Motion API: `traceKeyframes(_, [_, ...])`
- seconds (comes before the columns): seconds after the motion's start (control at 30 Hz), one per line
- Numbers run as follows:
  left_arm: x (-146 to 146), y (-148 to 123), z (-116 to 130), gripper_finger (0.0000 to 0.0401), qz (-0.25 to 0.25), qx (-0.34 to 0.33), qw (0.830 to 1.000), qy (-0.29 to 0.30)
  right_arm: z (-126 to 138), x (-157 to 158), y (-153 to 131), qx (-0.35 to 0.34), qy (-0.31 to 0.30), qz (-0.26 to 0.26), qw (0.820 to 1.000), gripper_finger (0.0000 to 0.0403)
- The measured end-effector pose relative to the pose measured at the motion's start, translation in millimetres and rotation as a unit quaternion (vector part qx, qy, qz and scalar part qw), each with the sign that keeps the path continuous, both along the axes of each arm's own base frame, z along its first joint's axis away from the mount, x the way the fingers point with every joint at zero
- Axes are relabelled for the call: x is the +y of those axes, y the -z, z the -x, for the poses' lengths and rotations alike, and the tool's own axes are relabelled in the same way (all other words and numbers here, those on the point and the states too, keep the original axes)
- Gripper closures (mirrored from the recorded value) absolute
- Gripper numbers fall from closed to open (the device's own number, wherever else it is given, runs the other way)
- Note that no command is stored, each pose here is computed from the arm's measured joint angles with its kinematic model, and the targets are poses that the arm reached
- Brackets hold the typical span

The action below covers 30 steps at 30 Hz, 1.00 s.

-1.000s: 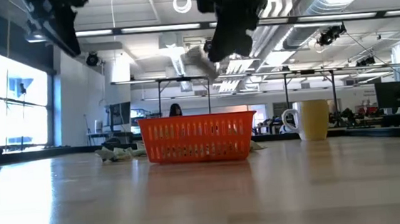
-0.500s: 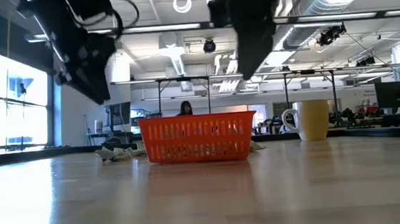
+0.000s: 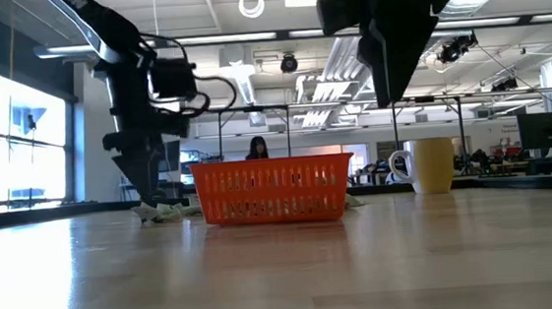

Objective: Pick and place Stevia / Truvia into bins
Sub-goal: Put the stevia packet into the orange bin

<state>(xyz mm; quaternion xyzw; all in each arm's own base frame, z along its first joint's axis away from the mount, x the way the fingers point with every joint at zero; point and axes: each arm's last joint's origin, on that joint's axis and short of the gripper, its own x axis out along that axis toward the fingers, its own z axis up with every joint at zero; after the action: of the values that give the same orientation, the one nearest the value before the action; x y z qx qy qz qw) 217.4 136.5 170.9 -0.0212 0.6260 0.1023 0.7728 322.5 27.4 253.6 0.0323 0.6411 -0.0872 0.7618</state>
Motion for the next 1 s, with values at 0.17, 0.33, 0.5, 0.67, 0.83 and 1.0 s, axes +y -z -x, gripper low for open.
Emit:
traceKeyframes(0.17, [14.1,18.8,-2.6,0.0137,-0.002,0.020,1.000,0.022,0.8,12.4,2.1,-0.008,0.001,0.021,1.000,0.0057])
traceKeyframes(0.33, [15.0,32.5,-5.7,0.0197,0.016,0.047,0.998,0.040,2.8,22.5,2.4,-0.009,-0.003,0.028,1.000,0.0057])
traceKeyframes(0.5, [10.6,35.3,-5.9,0.0306,0.055,0.048,0.997,0.008,8.9,30.1,-2.8,-0.017,-0.017,0.066,0.998,0.0059])
traceKeyframes(0.67, [5.0,17.4,-9.1,0.0378,0.177,-0.008,0.976,-0.129,34.5,28.4,-10.7,-0.037,0.015,0.077,0.996,0.0078])
traceKeyframes(0.83, [-19.4,-41.8,-25.4,0.0363,0.229,-0.142,0.953,-0.135,77.5,24.1,-9.1,-0.059,0.083,0.050,0.994,0.0094])
traceKeyframes(1.0, [-65.2,-95.0,-54.7,0.0381,0.247,-0.285,0.926,-0.034,99.1,30.1,4.3,-0.083,0.091,0.015,0.992,0.0098])
